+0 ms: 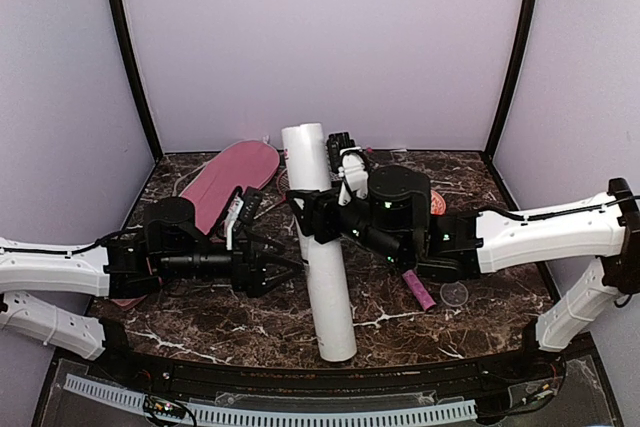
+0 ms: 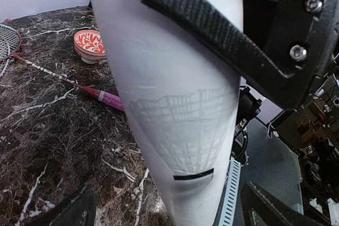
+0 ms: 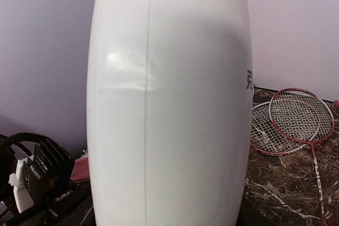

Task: Pack up the badminton gear
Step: Pass from the right arm to the left, then pass from the left arm to the right

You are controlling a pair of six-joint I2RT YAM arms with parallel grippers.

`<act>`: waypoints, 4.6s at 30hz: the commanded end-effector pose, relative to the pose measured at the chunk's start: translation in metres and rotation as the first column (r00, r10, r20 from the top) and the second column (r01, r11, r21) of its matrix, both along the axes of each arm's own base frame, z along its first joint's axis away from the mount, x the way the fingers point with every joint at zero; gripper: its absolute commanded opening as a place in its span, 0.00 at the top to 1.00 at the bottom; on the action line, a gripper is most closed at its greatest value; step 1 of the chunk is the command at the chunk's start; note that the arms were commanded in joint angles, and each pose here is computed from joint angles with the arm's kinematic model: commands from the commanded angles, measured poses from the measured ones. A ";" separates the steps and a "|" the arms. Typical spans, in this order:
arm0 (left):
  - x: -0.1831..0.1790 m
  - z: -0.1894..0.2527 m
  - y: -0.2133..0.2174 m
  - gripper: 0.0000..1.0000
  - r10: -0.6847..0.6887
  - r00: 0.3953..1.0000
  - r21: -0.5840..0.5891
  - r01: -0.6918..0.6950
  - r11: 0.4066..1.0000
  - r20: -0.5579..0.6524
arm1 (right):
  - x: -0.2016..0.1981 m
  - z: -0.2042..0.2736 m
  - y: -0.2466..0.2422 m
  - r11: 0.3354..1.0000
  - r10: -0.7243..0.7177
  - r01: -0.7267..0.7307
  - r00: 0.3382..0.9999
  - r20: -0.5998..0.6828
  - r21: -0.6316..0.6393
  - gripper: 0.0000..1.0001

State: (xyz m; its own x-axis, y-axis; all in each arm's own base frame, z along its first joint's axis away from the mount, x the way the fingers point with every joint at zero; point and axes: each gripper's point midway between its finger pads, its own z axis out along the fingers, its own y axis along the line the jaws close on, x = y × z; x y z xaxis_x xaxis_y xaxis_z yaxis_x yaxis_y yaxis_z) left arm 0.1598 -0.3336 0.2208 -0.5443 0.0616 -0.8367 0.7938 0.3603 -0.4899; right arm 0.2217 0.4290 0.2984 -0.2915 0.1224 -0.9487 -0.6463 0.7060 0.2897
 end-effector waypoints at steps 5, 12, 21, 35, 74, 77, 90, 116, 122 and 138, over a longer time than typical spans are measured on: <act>0.002 0.024 -0.037 0.01 -0.054 0.995 -0.083 0.061 0.995 0.086 | 0.006 0.029 0.003 0.994 -0.030 0.028 0.999 0.018 0.107 0.37; 0.002 0.016 -0.065 0.01 -0.100 0.992 -0.088 0.106 0.990 0.071 | -0.002 0.027 0.004 0.994 -0.015 0.013 1.000 0.018 0.109 0.37; 0.008 0.008 -0.074 0.25 -0.047 0.996 -0.081 0.053 0.995 0.073 | 0.011 0.016 -0.021 0.981 -0.161 0.161 0.987 -0.013 0.112 0.35; 0.009 -0.005 -0.067 0.46 -0.008 0.999 -0.059 0.010 0.998 0.047 | 0.014 0.010 -0.034 0.977 -0.190 0.192 0.981 -0.036 0.090 0.08; 0.000 -0.068 0.034 0.53 -0.305 0.930 0.671 0.093 0.735 0.206 | 0.002 -0.002 -0.130 0.976 0.215 -0.204 0.868 -0.447 0.074 0.16; 0.000 -0.071 0.038 0.53 -0.303 0.929 0.680 0.081 0.729 0.214 | -0.010 -0.004 -0.127 0.960 0.278 -0.259 0.850 -0.448 0.105 0.21; -0.007 -0.080 0.034 0.54 -0.340 0.921 0.714 0.107 0.692 0.192 | -0.048 0.002 -0.101 0.867 0.495 -0.466 0.774 -0.395 0.176 0.39; -0.011 -0.077 0.022 0.31 -0.359 0.911 0.691 0.126 0.712 0.204 | -0.061 -0.016 -0.080 0.780 0.606 -0.605 0.665 -0.437 0.162 0.98; -0.004 -0.056 -0.013 0.11 -0.329 0.916 0.588 0.138 0.797 0.230 | -0.060 -0.017 -0.081 0.787 0.601 -0.593 0.672 -0.433 0.171 1.00; 0.003 -0.041 -0.052 0.37 -0.360 0.906 0.530 0.197 0.825 0.224 | -0.056 -0.023 -0.085 0.812 0.567 -0.565 0.700 -0.435 0.149 1.00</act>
State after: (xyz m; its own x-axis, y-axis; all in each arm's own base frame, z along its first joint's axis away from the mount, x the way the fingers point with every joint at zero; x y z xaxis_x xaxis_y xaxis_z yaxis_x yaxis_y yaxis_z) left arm 0.1658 -0.3756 0.1597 -0.1878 0.6557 -0.7313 0.9670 0.2541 -0.0205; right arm 0.1636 0.3448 0.2689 -0.7137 -0.2264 -0.6629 -0.7003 0.2500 0.6686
